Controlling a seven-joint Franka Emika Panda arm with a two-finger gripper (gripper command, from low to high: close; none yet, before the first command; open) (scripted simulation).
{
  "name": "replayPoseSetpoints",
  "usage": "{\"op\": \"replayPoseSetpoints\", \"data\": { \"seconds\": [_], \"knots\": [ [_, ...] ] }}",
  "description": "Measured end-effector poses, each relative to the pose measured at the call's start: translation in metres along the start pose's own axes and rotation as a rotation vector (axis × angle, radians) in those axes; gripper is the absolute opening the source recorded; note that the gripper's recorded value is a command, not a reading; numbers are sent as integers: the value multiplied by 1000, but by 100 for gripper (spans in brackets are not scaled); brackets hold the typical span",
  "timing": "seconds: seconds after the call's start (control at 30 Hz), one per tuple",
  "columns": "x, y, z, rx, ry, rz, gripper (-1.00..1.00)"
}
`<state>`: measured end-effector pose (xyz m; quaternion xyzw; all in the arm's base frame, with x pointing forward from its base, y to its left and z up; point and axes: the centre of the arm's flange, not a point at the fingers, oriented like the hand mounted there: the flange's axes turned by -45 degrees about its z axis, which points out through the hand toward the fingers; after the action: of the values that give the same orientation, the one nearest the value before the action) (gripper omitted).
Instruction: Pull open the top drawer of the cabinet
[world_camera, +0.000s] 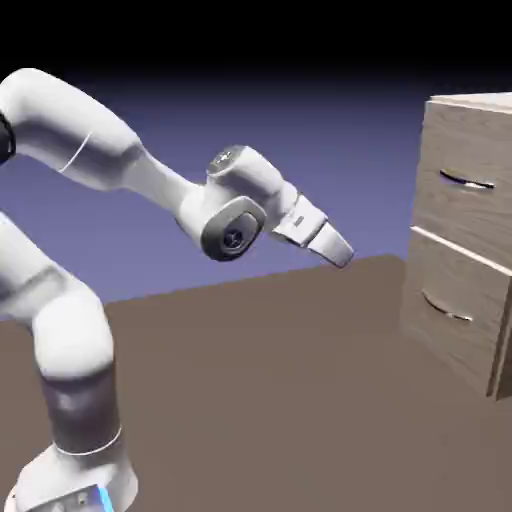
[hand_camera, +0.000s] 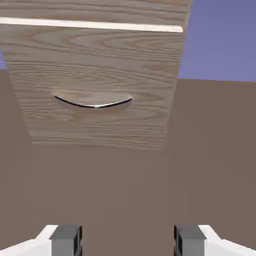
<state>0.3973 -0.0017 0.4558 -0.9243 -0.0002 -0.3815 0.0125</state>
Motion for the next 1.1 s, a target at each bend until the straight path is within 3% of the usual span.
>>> {"op": "replayPoseSetpoints", "data": {
  "seconds": [0.63,1.1],
  "knots": [
    [7,97,134,14,-176,877,0],
    [10,138,198,-92,-46,1328,0]
  ]
}}
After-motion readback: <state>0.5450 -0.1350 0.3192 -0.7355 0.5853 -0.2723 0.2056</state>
